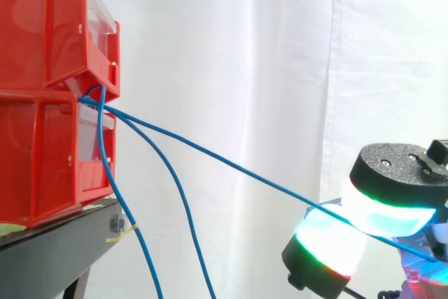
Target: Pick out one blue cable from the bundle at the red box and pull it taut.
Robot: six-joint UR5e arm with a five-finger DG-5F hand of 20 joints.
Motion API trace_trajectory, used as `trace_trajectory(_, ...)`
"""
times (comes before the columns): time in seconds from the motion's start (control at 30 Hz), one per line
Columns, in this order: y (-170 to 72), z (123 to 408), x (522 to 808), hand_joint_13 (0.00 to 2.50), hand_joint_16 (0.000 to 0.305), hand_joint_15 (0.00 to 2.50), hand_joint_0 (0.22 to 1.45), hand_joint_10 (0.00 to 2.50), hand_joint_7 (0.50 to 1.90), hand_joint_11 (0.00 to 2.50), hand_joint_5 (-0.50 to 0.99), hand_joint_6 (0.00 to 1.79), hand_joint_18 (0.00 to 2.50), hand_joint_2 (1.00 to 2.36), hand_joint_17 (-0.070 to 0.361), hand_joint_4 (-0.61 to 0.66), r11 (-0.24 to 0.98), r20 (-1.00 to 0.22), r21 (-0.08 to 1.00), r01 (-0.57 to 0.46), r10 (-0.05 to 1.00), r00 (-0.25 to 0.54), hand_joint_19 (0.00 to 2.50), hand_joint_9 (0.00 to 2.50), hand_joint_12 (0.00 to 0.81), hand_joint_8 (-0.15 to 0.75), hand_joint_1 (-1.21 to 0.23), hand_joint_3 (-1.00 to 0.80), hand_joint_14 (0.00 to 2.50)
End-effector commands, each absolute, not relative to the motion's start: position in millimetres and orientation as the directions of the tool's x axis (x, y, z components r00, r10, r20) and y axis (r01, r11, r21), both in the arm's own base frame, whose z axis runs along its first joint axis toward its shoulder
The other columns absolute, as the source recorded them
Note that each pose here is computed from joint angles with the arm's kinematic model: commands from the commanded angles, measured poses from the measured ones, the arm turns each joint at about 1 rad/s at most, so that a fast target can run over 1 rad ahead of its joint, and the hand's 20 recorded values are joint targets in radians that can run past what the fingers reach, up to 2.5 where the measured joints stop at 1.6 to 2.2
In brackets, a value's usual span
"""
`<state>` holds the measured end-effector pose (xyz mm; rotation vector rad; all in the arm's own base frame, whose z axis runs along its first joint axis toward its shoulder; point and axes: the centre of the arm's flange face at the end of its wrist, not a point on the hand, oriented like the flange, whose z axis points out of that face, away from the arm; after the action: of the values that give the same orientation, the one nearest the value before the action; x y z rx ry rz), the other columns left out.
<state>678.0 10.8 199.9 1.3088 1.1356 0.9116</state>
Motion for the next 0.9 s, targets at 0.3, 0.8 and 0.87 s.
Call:
trace_trajectory(0.3,10.8,200.0,678.0,1.10,0.064,0.60,0.63,0.02,1.10,0.55,-0.01,0.87,0.93,1.02,0.144,-0.04,0.086,-0.108,0.991,0.103,0.965,0.238,0.76,1.47,0.451,0.309,-0.81,-0.12,0.02)
trace_trajectory(0.8,10.8,200.0,678.0,1.13,0.064,0.61,0.63,0.02,1.10,0.57,-0.01,0.87,0.96,1.02,0.144,-0.04,0.086,-0.108,0.991,0.103,0.965,0.238,0.77,1.49,0.456,0.317,-0.81,-0.13,0.02)
trace_trajectory(0.87,10.8,199.0,678.0,1.13,0.064,0.60,0.63,0.02,1.10,0.56,-0.01,0.87,0.96,1.02,0.144,-0.04,0.086,-0.109,0.991,0.104,0.965,0.238,0.76,1.49,0.453,0.312,-0.81,-0.13,0.02)
